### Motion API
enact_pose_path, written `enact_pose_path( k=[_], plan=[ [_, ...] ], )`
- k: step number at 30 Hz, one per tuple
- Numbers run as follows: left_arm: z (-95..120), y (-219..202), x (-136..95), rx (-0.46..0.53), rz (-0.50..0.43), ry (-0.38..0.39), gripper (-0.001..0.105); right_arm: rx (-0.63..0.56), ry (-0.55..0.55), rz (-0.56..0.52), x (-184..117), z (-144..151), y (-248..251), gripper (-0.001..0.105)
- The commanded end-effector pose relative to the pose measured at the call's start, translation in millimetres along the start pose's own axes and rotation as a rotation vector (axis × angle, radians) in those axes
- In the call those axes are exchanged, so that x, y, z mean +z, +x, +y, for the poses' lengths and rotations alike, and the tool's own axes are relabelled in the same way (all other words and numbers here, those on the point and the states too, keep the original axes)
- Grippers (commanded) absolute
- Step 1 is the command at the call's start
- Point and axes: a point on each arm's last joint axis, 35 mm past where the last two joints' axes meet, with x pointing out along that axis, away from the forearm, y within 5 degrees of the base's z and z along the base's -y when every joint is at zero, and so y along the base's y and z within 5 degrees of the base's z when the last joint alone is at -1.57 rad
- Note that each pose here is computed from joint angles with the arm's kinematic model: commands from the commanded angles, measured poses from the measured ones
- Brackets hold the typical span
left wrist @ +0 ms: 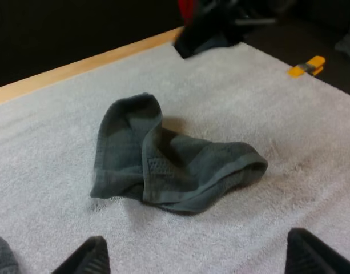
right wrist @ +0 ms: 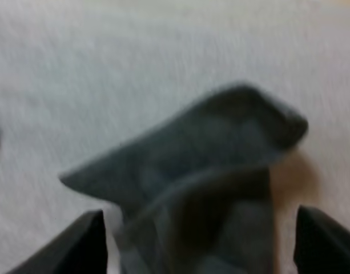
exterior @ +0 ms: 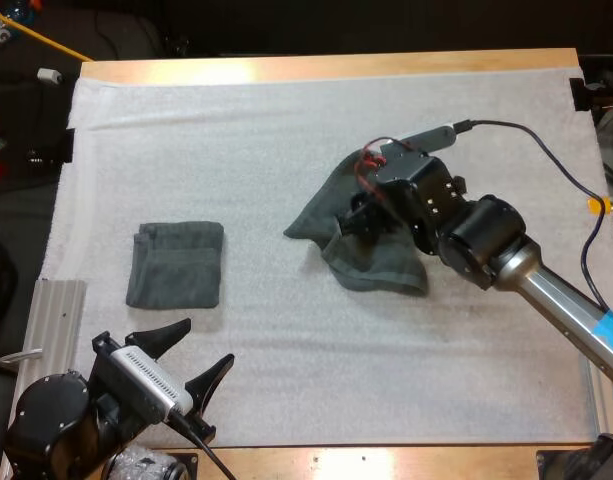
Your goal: Pick towel from pile, fold and stack
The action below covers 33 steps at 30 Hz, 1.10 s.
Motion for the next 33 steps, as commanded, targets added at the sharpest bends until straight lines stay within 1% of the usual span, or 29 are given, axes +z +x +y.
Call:
enact_pose_path(
  k=[1, 7, 11, 14, 22, 28, 33],
  plan=[
    [-1.1, -1.3, 0.8, -0.010, -0.002, -0.002, 0.061, -0.006, -0.013, 0.038, -4.4, -2.4, -5.1, 0.064],
    [-0.9, -1.3, -0.7, -0.009, 0.011, -0.008, 0.061, -0.003, -0.057, 0.179, -20.2, -2.6, -6.7, 0.064],
    [-0.5, -1.5, -5.8, -0.005, 0.055, -0.027, 0.061, -0.003, -0.064, 0.211, -25.8, -2.0, -4.9, 0.064],
    [-0.3, -1.8, -10.1, -0.001, 0.091, -0.044, 0.061, -0.002, -0.070, 0.234, -35.4, 0.1, 2.4, 0.064],
    [0.0, -3.1, -19.8, 0.007, 0.175, -0.081, 0.061, -0.001, -0.088, 0.301, -77.2, 9.2, 34.5, 0.064],
    [0.1, -3.9, -23.8, 0.010, 0.210, -0.096, 0.061, 0.001, -0.107, 0.371, -99.6, 17.5, 64.2, 0.064],
    [0.1, -4.5, -26.8, 0.013, 0.236, -0.108, 0.061, -0.034, -0.115, 0.417, -108.9, 21.2, 90.8, 0.064]
  ],
)
